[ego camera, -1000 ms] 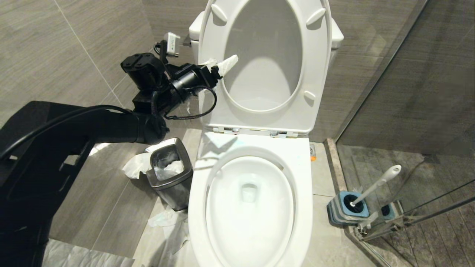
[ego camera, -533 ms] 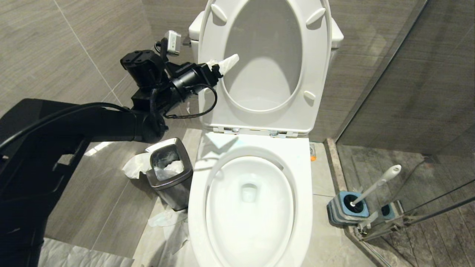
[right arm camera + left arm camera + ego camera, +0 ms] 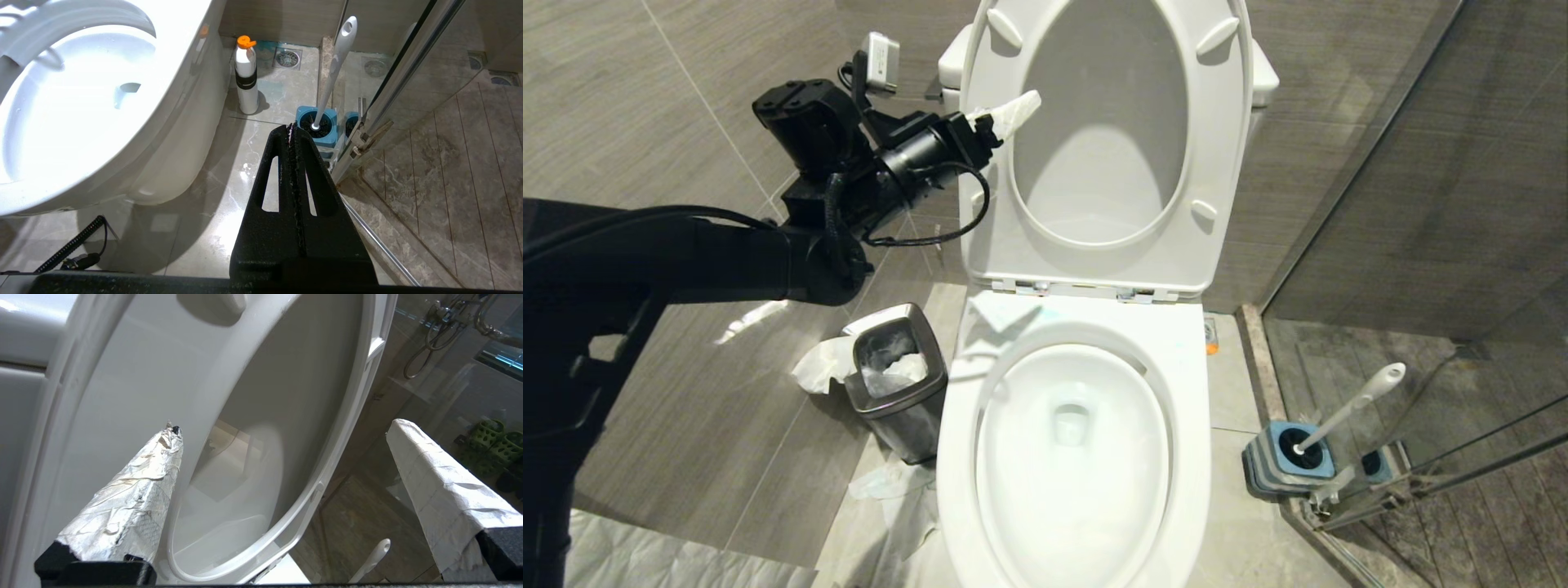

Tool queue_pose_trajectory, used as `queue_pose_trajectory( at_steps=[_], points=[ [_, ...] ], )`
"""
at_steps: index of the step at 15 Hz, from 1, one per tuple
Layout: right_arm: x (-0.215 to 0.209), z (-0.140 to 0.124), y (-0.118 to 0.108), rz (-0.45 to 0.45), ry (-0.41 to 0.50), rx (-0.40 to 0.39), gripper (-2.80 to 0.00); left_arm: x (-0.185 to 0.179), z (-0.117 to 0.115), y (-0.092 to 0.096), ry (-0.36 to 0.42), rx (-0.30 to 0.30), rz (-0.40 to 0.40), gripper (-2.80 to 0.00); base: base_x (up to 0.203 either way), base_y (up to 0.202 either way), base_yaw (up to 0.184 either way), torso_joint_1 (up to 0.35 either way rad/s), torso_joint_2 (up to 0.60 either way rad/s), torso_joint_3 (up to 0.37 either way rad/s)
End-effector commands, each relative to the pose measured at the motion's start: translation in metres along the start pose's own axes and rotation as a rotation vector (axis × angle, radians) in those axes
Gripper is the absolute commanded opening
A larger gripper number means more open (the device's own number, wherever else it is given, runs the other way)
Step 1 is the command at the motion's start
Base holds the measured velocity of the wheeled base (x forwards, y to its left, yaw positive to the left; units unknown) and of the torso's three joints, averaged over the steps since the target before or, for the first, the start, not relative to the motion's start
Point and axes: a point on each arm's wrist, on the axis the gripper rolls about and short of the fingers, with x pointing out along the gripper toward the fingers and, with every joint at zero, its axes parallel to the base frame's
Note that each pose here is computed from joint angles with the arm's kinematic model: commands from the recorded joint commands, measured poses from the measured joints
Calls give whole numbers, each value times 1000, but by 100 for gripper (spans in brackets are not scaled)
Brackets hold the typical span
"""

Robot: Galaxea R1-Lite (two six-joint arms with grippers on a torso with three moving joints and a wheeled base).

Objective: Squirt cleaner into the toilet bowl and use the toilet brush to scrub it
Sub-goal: Use the left hand to lift the toilet lid slightly

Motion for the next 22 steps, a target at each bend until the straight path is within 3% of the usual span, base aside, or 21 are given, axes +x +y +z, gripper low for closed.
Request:
queue_pose_trajectory(
  at_steps=[1,10,16,17,22],
  points=[
    [0,0,0,0,1,1,-280,-5,14,-7,-19,11,-9,0,0,0,0,0,0,0],
    [0,0,0,0,1,1,-280,-24,52,-34,-51,11,-15,0,0,0,0,0,0,0],
    [0,0,0,0,1,1,-280,-45,62,-41,-43,6,8,0,0,0,0,0,0,0],
    [0,0,0,0,1,1,-280,-48,65,-44,-48,4,6,-280,0,0,0,0,0,0],
    [0,0,0,0,1,1,-280,-63,91,-54,-86,-4,18,-280,0,0,0,0,0,0]
  ],
)
